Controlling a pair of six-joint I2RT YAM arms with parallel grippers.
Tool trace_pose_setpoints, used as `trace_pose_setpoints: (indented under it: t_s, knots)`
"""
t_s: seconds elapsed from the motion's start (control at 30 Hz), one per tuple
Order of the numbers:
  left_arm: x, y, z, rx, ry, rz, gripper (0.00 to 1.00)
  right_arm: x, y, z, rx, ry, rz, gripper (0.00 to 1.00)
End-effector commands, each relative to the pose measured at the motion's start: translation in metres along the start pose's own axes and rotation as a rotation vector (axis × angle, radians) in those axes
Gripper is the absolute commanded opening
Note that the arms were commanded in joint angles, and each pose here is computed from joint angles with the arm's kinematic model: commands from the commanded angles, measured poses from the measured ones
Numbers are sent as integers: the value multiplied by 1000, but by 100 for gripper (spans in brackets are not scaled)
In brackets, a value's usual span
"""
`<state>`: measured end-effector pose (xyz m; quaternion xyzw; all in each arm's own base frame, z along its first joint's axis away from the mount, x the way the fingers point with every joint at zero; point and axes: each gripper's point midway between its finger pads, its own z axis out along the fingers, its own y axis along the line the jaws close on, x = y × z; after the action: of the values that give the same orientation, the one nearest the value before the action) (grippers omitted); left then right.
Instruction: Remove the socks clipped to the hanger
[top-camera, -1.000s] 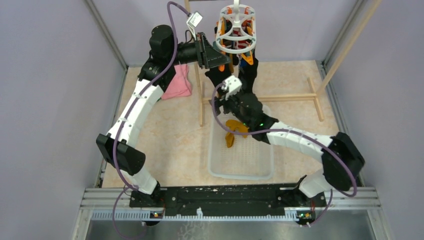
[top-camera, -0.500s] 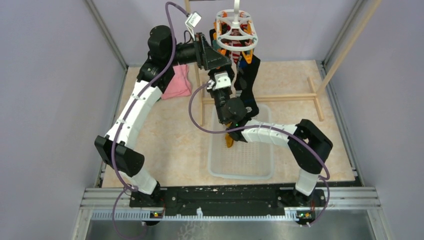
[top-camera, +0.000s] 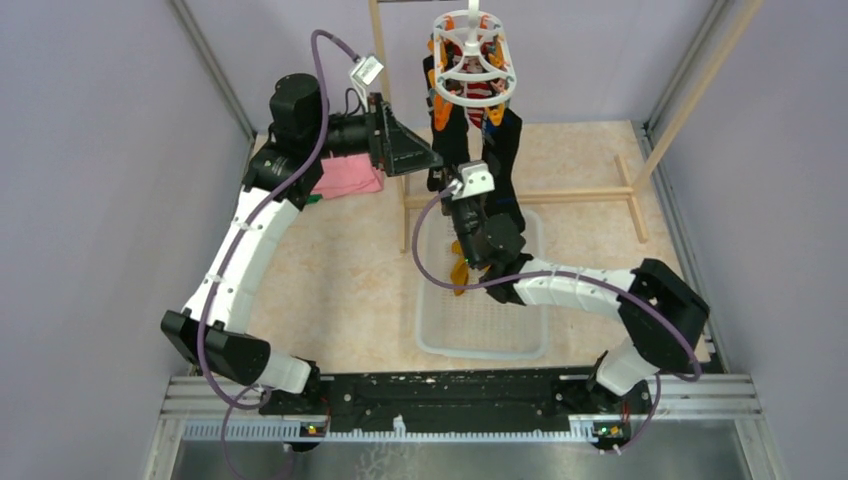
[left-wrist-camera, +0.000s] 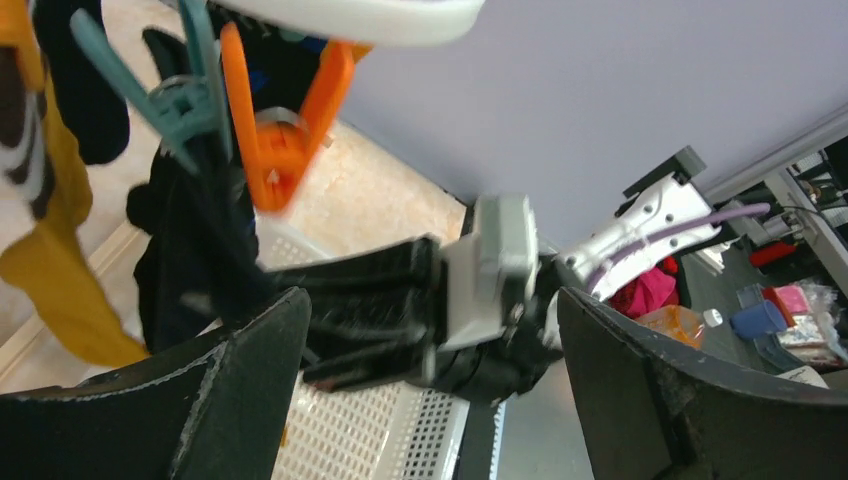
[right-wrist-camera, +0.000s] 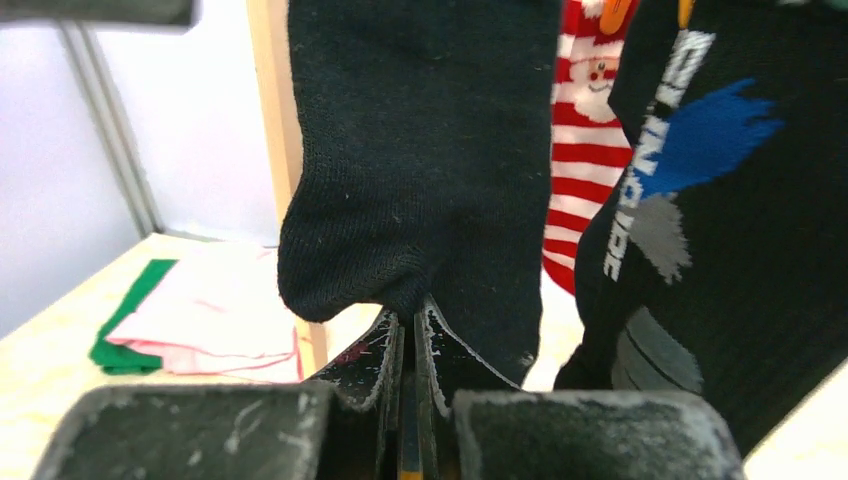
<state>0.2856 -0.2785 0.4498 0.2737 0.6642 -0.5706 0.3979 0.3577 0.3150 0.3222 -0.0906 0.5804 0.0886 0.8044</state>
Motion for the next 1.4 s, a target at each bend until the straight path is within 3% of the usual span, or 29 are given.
trace_pose_setpoints:
  t_s: [0.0, 0.37, 0.63, 1.07, 1.37]
  knots:
    - [11, -14, -31, -18, 32, 59, 99, -42, -3, -17, -76, -61, 158, 0]
    - [3, 0, -43, -102, -36, 122, 96, -79, -16, -63, -231, -27, 380, 0]
    - [2, 9, -36, -110, -42, 118, 91, -97, -65, -89, -187, -4, 503, 0]
    - [-6, 8, -32, -119, -45, 155, 84, -104, -132, -85, -103, 45, 572, 0]
    - [-4, 4, -4, -81, -9, 150, 84, -73, -34, -78, -450, 230, 613, 0]
